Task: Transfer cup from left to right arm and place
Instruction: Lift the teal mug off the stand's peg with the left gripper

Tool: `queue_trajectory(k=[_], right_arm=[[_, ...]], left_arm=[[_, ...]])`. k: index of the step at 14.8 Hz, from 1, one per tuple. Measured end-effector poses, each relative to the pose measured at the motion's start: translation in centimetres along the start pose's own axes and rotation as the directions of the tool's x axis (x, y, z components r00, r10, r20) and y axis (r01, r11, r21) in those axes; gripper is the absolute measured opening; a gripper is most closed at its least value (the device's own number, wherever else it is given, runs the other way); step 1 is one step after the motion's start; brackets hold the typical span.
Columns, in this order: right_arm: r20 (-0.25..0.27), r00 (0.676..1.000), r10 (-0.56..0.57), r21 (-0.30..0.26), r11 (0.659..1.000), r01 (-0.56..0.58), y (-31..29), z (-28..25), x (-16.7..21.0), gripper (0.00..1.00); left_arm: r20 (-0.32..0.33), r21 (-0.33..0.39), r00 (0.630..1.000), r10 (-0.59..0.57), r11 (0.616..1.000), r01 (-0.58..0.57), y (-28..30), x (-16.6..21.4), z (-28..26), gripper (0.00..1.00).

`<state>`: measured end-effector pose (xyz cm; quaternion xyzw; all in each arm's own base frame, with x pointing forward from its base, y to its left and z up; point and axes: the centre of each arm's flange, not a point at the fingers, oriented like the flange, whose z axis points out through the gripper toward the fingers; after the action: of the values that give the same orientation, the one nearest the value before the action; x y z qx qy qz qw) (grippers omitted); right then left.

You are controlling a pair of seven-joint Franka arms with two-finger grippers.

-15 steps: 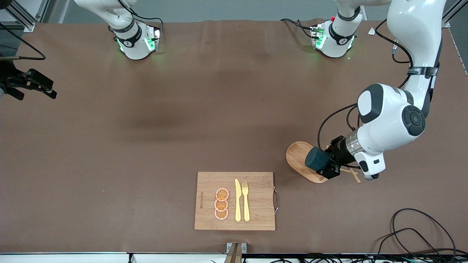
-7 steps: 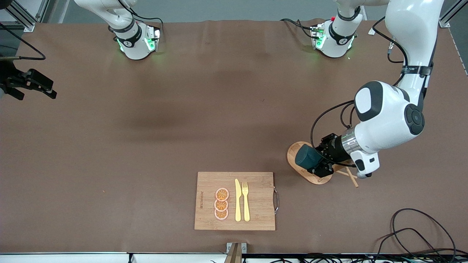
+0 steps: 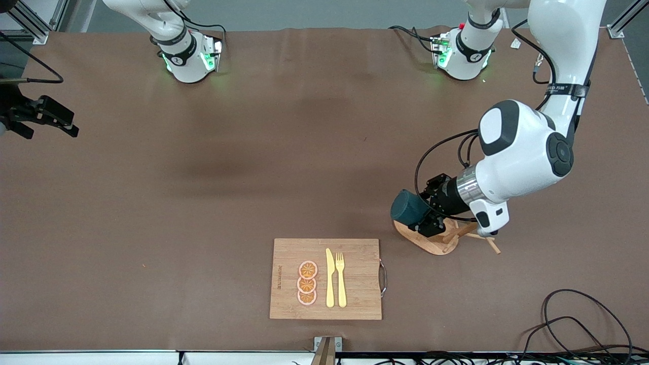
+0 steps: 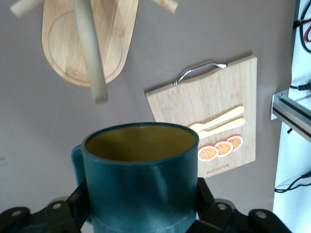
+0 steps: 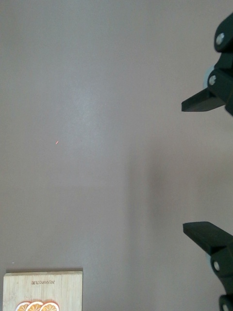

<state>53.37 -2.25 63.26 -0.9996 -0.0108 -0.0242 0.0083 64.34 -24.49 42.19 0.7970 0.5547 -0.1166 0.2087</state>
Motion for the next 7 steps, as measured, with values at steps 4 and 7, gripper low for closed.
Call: queue_trajectory(k=[4, 7], right_arm=[[0.000, 1.000, 0.000, 0.000, 1.000, 0.000, 0.0, 0.0, 0.0, 1.00], [0.000, 1.000, 0.000, 0.000, 1.000, 0.000, 0.0, 0.0, 0.0, 1.00]], left_arm=[[0.016, -0.006, 0.999, 0.040, 0.999, -0.040, -0.2, -3.7, -1.6, 0.86], [-0.012, -0.003, 0.992, 0.127, 0.992, -0.127, -0.6, -7.6, -2.4, 0.86]])
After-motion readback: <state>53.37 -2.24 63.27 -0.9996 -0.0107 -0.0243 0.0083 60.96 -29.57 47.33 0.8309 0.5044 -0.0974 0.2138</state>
